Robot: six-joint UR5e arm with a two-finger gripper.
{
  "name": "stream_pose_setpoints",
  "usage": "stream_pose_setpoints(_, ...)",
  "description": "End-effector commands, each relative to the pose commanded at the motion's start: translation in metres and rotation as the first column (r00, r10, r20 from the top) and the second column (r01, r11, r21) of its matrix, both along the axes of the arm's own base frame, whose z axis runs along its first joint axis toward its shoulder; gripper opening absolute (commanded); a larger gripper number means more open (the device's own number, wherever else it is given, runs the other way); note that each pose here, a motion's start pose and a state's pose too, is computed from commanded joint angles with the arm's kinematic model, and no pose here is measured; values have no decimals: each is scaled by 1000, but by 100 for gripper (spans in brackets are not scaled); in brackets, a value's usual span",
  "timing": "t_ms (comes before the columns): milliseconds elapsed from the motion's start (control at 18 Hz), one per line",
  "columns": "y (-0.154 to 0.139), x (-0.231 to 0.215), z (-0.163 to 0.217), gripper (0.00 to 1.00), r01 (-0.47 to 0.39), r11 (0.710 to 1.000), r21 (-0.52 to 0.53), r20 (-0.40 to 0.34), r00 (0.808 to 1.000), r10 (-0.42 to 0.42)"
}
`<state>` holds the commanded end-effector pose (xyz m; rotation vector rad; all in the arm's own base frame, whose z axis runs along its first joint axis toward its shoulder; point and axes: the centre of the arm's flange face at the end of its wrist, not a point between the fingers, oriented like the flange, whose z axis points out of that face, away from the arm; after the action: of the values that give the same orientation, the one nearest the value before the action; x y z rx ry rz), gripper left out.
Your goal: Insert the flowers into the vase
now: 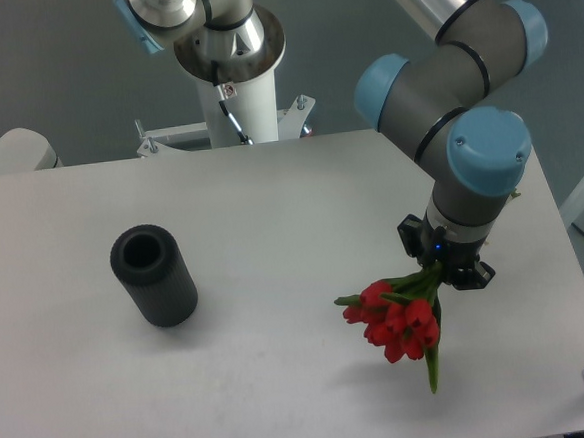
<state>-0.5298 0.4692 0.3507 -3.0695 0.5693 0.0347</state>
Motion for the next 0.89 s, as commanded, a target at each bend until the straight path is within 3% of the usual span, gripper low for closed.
stream_pose_setpoints(444,5,6,2,2,-30,999,36,34,999,29)
stream_pose_setpoints(611,13,14,5,1,-113,988,107,94,990,103)
stream_pose_setpoints(889,28,46,11,0,-179,949,260,246,963,114)
